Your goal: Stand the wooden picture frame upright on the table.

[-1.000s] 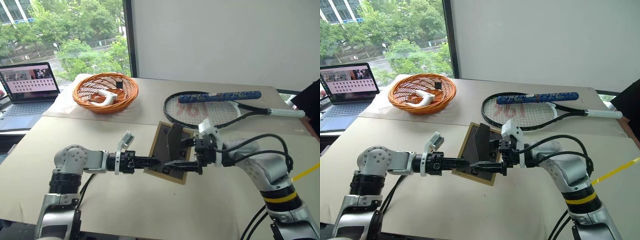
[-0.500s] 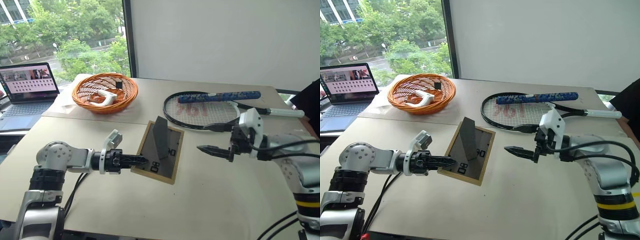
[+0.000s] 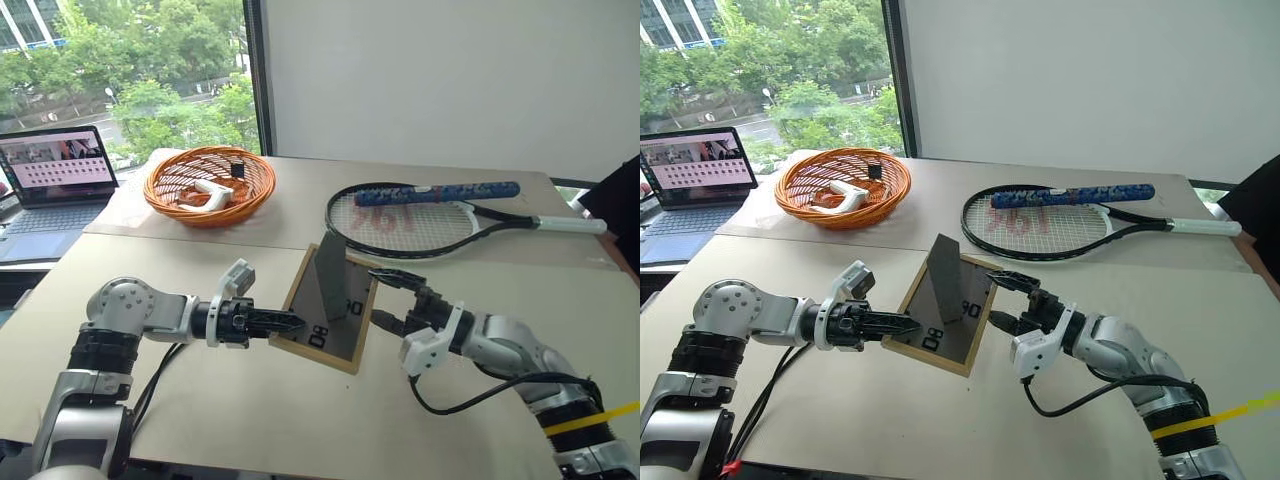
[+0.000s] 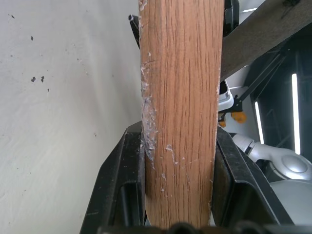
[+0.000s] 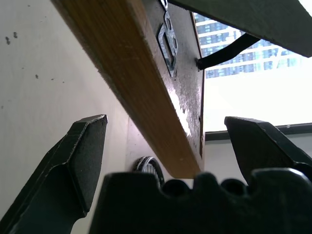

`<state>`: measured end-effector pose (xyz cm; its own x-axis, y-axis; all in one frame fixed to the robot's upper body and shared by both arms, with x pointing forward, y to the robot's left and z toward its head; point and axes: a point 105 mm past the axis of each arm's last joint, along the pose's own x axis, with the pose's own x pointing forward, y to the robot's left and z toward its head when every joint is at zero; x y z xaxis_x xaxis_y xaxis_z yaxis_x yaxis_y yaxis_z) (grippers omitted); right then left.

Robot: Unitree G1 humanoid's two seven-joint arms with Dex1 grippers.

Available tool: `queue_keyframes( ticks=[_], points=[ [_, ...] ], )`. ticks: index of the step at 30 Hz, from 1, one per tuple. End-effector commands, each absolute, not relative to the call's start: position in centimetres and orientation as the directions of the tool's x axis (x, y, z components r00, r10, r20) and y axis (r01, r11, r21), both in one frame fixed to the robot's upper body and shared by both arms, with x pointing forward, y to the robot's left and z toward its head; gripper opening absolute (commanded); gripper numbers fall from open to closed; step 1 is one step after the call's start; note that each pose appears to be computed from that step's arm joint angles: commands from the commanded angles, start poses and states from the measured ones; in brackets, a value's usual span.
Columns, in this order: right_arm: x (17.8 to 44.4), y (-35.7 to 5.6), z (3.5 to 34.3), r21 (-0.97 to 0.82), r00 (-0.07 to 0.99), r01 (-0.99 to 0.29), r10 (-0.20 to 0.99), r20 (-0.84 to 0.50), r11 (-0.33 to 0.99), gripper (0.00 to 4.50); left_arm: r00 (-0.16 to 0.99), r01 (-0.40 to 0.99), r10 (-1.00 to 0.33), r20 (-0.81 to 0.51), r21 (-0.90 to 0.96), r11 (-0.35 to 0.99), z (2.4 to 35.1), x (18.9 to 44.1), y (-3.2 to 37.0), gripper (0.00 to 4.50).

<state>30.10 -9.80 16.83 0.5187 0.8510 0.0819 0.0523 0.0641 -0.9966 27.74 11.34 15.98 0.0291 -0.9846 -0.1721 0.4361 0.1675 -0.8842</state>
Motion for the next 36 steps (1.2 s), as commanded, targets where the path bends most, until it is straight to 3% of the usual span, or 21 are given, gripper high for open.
queue_keyframes(
  ticks=[1,7,8,11,13,15,16,19,22,24,25,27,29,36],
  points=[
    [30.2,-9.8,18.4,-0.987,0.498,0.116,0.853,0.155,0.112,3.79,0.000,0.503,-0.990,-0.141,-0.856,0.122,17.2,27.0,11.1,1.14],
    [30.4,-9.9,18.6,-0.984,0.494,0.102,0.851,0.178,0.147,2.01,0.053,0.558,-0.983,-0.176,-0.811,0.175,16.5,27.1,11.7,1.14],
    [30.5,-10.0,18.6,-0.983,0.494,0.097,0.850,0.181,0.153,1.82,0.073,0.577,-0.981,-0.179,-0.795,0.188,16.4,27.2,11.9,2.14],
    [30.5,-10.2,18.5,-0.984,0.499,0.078,0.848,0.179,0.162,1.33,0.086,0.594,-0.979,-0.184,-0.779,0.199,16.3,27.2,12.5,3.09],
    [30.8,-10.6,18.7,-0.979,0.515,0.042,0.836,0.192,0.199,1.26,0.226,0.684,-0.967,-0.118,-0.688,0.244,17.5,28.9,14.2,3.60],
    [31.3,-10.9,19.0,-0.969,0.531,-0.010,0.823,0.203,0.245,1.26,0.373,0.738,-0.924,-0.088,-0.576,0.353,18.2,30.3,16.4,4.39],
    [31.5,-10.8,19.1,-0.960,0.537,-0.066,0.821,0.195,0.271,1.26,0.409,0.738,-0.907,-0.096,-0.550,0.391,18.1,30.6,17.5,4.50],
    [32.4,-10.4,18.7,-0.877,0.554,-0.307,0.819,0.151,0.370,1.25,0.449,0.766,-0.890,-0.075,-0.480,0.427,18.3,30.3,19.4,4.50],
    [33.2,-9.6,17.8,-0.595,0.543,-0.639,0.834,0.098,0.487,1.25,0.459,0.797,-0.887,-0.055,-0.415,0.438,18.3,29.6,20.1,4.50],
    [34.0,-9.5,17.3,-0.367,0.549,-0.761,0.832,0.077,0.535,1.25,0.481,0.808,-0.876,-0.022,-0.377,0.453,18.4,29.6,20.0,4.50],
    [34.3,-9.5,17.1,-0.250,0.543,-0.803,0.837,0.067,0.541,1.25,0.514,0.828,-0.858,0.013,-0.269,0.492,18.9,29.9,19.9,4.50],
    [34.4,-9.4,16.6,-0.081,0.522,-0.849,0.852,0.029,0.523,1.25,0.554,0.828,-0.830,0.060,-0.148,0.542,19.7,30.1,19.4,4.50],
    [34.5,-9.2,15.9,0.046,0.499,-0.865,0.866,-0.027,0.499,1.25,0.558,0.827,-0.824,0.099,-0.141,0.544,20.2,30.1,18.9,4.50],
    [35.2,-9.0,14.3,0.277,0.459,-0.836,0.880,-0.122,0.474,1.25,0.592,0.806,-0.799,0.108,-0.097,0.584,20.0,30.5,18.5,4.50]
  ],
)
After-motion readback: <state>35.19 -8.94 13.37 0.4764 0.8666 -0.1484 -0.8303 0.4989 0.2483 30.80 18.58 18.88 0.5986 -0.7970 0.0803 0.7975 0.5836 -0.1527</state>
